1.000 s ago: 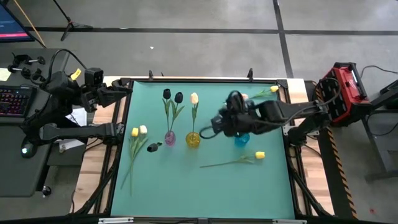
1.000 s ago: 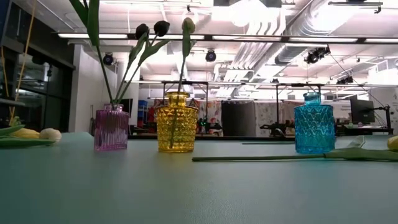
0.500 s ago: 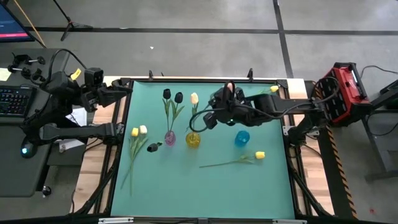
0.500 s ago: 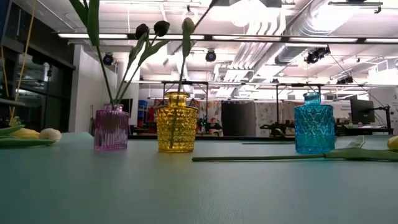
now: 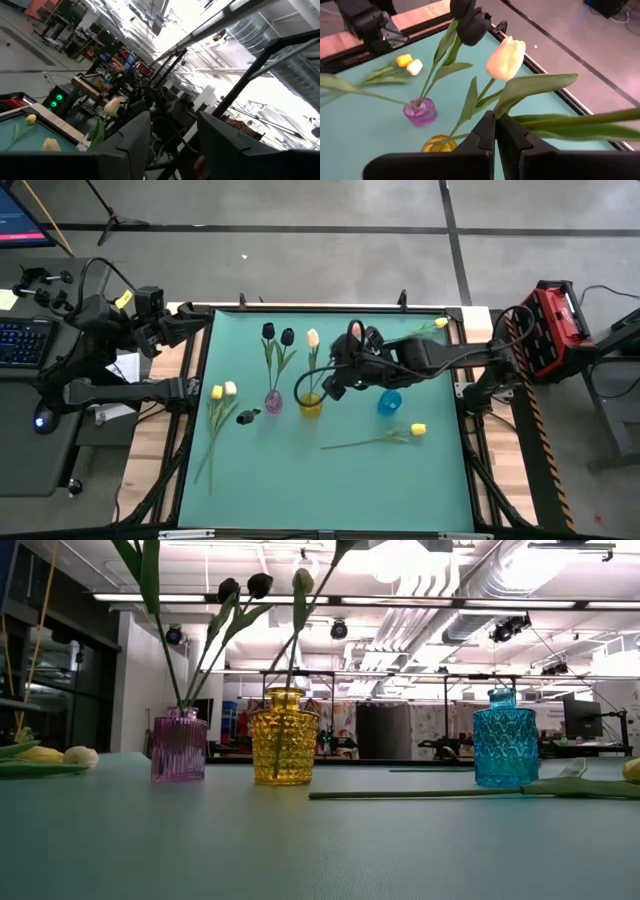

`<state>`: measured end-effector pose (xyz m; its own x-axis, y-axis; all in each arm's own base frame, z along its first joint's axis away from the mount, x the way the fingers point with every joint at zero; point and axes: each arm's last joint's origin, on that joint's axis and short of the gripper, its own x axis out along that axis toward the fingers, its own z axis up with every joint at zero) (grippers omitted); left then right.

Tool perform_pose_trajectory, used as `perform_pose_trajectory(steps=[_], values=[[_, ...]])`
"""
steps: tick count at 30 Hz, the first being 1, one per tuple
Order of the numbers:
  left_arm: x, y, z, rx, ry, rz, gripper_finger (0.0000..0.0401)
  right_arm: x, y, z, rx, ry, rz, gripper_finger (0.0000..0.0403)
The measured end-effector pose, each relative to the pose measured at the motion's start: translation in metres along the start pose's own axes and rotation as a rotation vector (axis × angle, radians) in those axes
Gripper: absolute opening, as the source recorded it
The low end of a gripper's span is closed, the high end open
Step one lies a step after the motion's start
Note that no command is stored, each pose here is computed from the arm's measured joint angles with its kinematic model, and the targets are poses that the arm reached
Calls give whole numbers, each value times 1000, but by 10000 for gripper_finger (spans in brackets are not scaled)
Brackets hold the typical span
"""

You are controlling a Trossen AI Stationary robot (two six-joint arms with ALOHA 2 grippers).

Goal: Sort flowers into vase by color
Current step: Put the right white tulip into the yellow vase

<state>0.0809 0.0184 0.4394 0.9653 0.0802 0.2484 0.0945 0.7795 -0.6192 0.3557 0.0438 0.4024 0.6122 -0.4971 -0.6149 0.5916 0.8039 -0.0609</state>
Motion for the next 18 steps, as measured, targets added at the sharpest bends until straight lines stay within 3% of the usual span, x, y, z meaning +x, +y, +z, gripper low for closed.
perform_pose_trajectory(steps=[18], values=[[0,0,0,-1,1,-1,151,29,17,-15,-187,94,-18,0]])
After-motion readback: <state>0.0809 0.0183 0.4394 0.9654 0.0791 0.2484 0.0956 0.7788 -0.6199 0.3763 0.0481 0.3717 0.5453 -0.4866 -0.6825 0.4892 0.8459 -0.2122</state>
